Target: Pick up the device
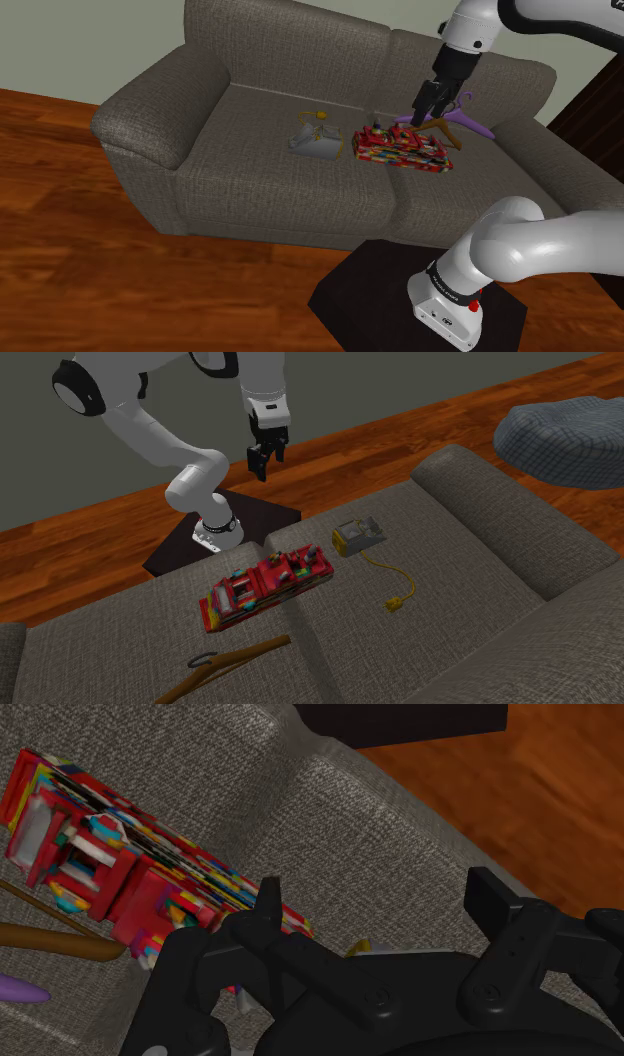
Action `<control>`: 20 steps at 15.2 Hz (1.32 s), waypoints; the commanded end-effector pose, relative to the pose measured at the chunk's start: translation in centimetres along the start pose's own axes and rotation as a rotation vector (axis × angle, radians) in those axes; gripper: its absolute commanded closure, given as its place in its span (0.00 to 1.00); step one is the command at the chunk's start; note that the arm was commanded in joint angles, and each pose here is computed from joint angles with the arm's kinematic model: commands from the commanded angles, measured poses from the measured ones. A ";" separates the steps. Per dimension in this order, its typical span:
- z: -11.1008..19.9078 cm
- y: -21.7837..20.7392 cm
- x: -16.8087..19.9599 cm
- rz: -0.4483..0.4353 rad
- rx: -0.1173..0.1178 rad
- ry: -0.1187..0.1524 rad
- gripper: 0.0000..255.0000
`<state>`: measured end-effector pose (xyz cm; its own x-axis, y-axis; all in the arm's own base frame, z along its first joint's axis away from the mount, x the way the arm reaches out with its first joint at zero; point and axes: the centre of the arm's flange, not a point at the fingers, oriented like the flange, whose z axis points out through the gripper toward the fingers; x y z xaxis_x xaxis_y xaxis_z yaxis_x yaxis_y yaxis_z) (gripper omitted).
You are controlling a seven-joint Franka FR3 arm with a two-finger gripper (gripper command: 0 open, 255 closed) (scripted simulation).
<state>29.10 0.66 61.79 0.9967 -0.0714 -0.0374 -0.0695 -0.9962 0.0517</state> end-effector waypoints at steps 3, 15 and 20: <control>1.4 -0.1 2.1 0.003 -0.004 0.008 0.00; 9.5 -0.8 15.0 0.019 -0.027 0.057 0.00; 12.6 -1.0 20.5 0.025 -0.037 0.077 0.00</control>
<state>48.10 -0.31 49.04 0.9953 -0.0905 0.0355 -0.0933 -0.9919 0.0867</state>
